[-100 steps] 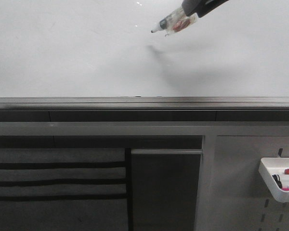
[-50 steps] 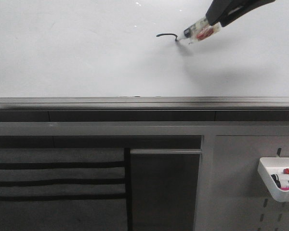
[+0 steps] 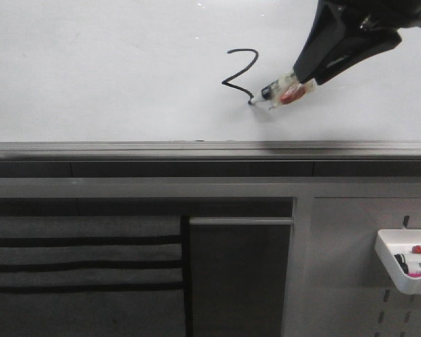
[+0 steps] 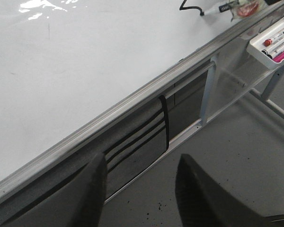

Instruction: Write number 3 on whiteboard

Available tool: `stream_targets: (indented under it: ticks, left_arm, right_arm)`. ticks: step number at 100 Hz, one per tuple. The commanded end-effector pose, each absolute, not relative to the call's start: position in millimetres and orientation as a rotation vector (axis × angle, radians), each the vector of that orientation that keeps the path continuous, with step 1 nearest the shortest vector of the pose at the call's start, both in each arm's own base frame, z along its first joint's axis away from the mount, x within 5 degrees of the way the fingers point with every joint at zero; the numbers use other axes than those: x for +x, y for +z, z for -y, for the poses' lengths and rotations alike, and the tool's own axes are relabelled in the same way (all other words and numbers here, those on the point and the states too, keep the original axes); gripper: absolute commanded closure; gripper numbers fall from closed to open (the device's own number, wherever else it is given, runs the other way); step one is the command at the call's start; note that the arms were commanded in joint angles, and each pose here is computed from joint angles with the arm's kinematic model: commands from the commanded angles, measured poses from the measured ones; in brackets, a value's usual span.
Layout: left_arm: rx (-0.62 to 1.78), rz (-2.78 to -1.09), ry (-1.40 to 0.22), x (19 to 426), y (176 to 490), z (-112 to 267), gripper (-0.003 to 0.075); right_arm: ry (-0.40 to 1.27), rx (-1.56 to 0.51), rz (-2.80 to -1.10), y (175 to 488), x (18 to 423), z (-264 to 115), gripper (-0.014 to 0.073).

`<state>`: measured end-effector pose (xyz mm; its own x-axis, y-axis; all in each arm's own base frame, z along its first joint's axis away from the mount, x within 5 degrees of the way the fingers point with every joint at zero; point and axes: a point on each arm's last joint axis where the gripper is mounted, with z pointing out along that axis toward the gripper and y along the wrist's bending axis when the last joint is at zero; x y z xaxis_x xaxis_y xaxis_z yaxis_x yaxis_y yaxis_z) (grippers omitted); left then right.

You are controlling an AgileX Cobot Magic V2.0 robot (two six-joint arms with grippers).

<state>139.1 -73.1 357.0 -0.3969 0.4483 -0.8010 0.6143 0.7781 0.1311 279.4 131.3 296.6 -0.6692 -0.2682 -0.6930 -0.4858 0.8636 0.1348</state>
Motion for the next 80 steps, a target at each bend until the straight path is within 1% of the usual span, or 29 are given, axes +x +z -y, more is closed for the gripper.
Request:
stream_targets:
  ticks: [1, 7, 15, 22, 27, 35, 44, 54, 71, 80]
  left_arm:
    - [0.727, -1.977, -0.251, 142, 372, 74, 0.0405]
    - [0.727, -1.977, -0.251, 142, 372, 74, 0.0405]
    - [0.726, -1.976, -0.251, 142, 372, 74, 0.0405]
    - [0.726, -1.976, -0.251, 142, 372, 74, 0.0405]
    - [0.726, -1.976, -0.251, 142, 372, 74, 0.0405]
    - [0.726, -1.976, -0.251, 142, 372, 74, 0.0405]
    - [0.726, -1.976, -0.251, 142, 372, 74, 0.0405]
    - [0.726, -1.976, -0.251, 142, 372, 74, 0.0405]
    - [0.724, -1.971, -0.251, 142, 372, 74, 0.0405]
    - [0.721, -1.967, -0.25, 142, 373, 74, 0.0405]
  right_arm:
    - [0.421, -0.514, -2.163, 308, 287, -151, 0.0643]
    - [0.442, -0.539, -2.122, 315, 289, -164, 0.0643]
    - [0.477, -0.609, -2.133, 330, 277, -171, 0.0643]
    - [0.473, -0.739, -2.074, 344, 252, -173, 0.0643]
    - [0.471, -0.841, -1.998, 353, 226, -173, 0.0643]
    - [0.464, -1.011, -1.897, 352, 189, -173, 0.0643]
    - [0.471, -1.085, -1.824, 354, 165, -169, 0.0643]
    - [0.469, -1.119, -1.804, 354, 152, -162, 0.0643]
    - [0.367, -1.276, -1.752, 353, 145, -155, 0.0643]
    - [0.335, -1.324, -1.723, 352, 146, -155, 0.0643]
